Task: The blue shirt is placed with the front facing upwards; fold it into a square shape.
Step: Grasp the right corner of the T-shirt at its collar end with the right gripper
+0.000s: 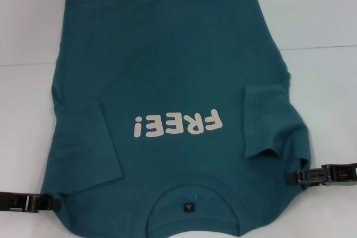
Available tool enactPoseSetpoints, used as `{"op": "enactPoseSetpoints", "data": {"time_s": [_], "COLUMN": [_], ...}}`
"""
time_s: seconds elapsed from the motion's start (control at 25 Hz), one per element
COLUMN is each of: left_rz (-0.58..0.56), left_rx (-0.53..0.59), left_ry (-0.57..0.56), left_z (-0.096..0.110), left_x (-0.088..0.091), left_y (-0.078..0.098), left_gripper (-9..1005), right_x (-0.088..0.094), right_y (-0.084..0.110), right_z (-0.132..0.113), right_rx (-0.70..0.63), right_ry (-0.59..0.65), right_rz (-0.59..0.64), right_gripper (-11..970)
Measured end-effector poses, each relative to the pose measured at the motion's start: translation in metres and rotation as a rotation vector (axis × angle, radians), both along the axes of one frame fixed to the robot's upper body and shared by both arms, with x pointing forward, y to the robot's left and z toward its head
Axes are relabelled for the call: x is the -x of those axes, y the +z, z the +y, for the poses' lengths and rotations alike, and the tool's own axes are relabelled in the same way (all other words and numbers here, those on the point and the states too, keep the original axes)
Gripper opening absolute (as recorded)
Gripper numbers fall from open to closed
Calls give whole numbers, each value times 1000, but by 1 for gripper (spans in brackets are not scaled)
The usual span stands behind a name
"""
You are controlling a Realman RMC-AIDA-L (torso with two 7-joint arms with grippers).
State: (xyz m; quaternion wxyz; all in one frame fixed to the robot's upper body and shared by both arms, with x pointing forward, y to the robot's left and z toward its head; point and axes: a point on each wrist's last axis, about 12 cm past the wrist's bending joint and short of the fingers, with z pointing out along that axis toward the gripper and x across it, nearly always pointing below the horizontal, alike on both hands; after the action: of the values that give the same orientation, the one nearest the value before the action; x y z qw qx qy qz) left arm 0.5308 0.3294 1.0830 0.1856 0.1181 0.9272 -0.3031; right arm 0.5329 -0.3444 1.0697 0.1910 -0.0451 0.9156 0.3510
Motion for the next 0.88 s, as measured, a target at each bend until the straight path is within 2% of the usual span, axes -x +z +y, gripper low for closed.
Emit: {"op": "enactPoseSetpoints", "data": {"time_s": [0.44,0.88], "left_rz": [-3,-1], "left_rx": [-1,-1], "left_ry": [0,4], "left_z": [0,-1], "left_x": [-1,-2], "left_y": [0,-1], "left_gripper": [29,28], "right_x": [-9,-3], "right_y": [5,4], "right_z": [14,-1], "right_rx": [-19,-5], "right_ry": [35,4], "right_rz": [-26,-6], "right_gripper": [941,940]}}
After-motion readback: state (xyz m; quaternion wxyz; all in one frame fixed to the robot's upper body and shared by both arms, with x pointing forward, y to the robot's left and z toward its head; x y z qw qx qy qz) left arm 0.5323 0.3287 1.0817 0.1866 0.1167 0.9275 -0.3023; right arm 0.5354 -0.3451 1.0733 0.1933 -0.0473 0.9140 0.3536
